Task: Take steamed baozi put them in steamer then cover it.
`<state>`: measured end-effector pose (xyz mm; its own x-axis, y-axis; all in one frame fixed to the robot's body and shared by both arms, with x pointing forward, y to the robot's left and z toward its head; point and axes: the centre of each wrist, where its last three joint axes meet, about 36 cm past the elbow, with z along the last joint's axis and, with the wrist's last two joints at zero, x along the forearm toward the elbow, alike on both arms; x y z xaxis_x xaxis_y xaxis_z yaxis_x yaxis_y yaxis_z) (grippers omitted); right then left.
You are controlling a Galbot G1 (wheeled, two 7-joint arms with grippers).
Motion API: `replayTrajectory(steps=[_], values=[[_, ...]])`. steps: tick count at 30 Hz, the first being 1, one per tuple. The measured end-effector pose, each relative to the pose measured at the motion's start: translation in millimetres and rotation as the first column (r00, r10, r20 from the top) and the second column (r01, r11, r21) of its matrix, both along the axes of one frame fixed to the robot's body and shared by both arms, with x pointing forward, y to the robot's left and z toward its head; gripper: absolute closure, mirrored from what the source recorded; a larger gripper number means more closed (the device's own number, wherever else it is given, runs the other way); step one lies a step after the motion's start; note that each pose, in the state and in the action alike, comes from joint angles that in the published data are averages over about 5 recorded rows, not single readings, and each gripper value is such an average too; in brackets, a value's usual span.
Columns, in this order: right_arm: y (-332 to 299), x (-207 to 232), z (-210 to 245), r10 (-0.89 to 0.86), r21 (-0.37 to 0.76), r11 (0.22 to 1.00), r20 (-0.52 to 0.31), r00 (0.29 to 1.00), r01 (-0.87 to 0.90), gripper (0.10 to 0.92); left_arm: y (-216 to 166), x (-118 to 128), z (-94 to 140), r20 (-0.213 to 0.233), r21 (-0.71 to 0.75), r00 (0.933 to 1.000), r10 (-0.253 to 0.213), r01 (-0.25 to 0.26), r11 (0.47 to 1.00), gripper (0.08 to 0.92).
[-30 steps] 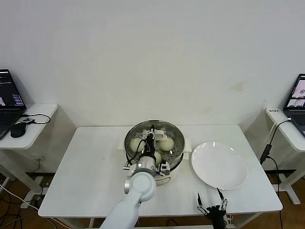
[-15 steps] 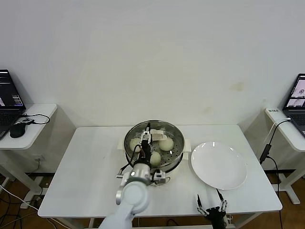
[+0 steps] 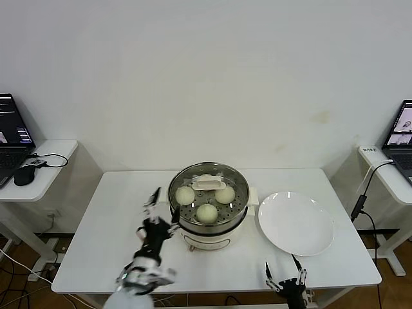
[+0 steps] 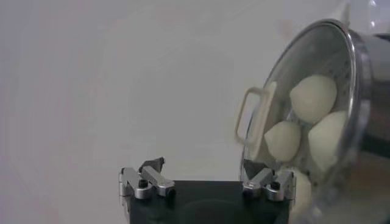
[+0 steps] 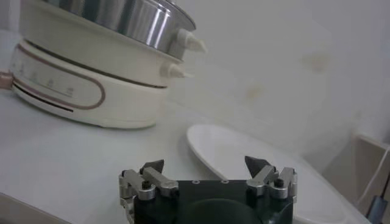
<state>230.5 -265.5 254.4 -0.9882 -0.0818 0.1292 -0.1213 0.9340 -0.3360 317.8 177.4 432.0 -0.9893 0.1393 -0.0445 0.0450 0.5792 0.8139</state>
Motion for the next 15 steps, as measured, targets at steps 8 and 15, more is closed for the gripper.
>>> replayTrajectory(steps=[8, 15], values=[[-20, -8, 29, 0.022, 0.06, 0.998, -0.034, 0.999, -0.02, 0.2, 36, -44, -14, -0.104, -0.47, 0.9934, 0.05, -0.093, 0.878, 0.177], [-29, -13, 54, 0.045, 0.139, 0.99, -0.064, 0.997, -0.036, 0.199, 43, -79, -34, -0.227, -0.729, 0.9711, 0.075, -0.22, 0.648, 0.177]])
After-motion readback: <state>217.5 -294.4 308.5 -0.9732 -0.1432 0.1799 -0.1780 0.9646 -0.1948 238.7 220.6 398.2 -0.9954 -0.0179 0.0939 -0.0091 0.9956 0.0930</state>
